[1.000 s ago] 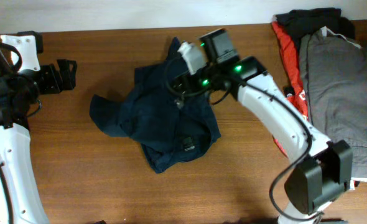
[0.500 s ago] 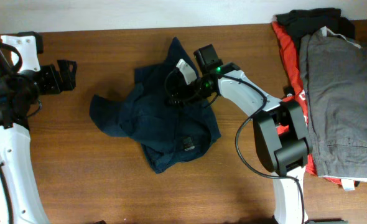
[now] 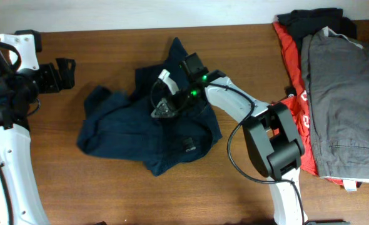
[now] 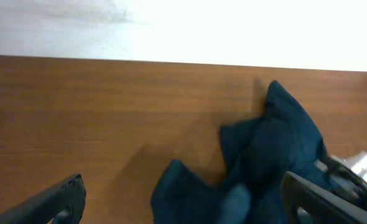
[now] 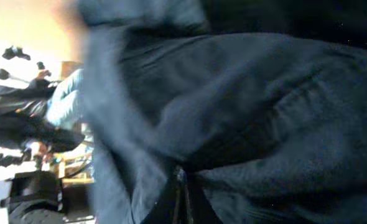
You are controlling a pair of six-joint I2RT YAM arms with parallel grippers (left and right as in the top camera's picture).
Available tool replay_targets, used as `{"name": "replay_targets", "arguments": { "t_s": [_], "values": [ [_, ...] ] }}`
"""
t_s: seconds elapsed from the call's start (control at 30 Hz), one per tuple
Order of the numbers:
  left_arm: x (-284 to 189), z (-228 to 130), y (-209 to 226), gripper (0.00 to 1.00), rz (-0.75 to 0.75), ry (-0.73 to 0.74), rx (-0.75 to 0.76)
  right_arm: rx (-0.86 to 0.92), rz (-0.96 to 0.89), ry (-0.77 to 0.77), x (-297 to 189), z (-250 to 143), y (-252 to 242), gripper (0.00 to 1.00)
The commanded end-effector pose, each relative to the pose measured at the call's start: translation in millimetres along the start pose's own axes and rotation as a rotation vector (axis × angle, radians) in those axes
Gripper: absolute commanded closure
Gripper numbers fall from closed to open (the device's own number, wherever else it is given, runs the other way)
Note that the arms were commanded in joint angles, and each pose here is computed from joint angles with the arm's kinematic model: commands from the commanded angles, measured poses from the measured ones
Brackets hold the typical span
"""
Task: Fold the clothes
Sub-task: 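Drag the shorts down and spread them with the right gripper, then release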
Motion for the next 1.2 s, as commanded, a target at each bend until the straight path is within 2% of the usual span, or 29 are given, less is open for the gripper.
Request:
{"name": "replay_targets", "arguments": {
  "t_s": [0.0,0.3,0.37,0.47,0.67,0.8,0.87,0.93,1.07,1.17],
  "values": [
    [-4,6,7,0.01,0.044,-0.018,0.023,-0.120,0.087,-0.006,-3,9,63,0.96],
    [-6,7,20,0.01,0.105,-0.021,0.018,-0.214,0.169,0.166,65,-38,134,0.96],
    [-6,7,20,0.01,0.106,-0.022,0.019,-0.226,0.183,0.197,76,-48,145,0.88],
    [-6,8,21,0.01,0.113,-0.025,0.020,-0.228,0.193,0.239,87,-62,155,0.82],
    [-7,7,26,0.01,0.143,-0.019,0.020,-0.221,0.100,0.293,87,-82,162,0.78],
    [-7,8,26,0.01,0.144,-0.020,0.020,-0.279,0.059,0.240,67,-71,180,0.73],
    [-7,8,26,0.01,0.144,-0.020,0.020,-0.312,0.014,0.195,54,-62,186,0.67],
    [-7,7,26,0.01,0.143,-0.019,0.019,-0.287,-0.131,0.125,39,-45,168,0.58],
    [-6,1,25,0.01,0.136,0.006,0.011,-0.201,-0.435,-0.009,-8,-10,108,0.49],
    [-2,-12,22,0.01,0.119,0.062,-0.007,-0.114,-0.628,-0.088,-64,10,48,0.49]
  ]
}}
Point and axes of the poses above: each gripper's point midway between its finger pads, its own x axis out along the fingers, its own y axis along the line the jaws close on, z = x × y, the point moved 1 cm from there along -x, back along the fingers, and after that the axes turned 4 degrees about x, right-handed, at the moved point
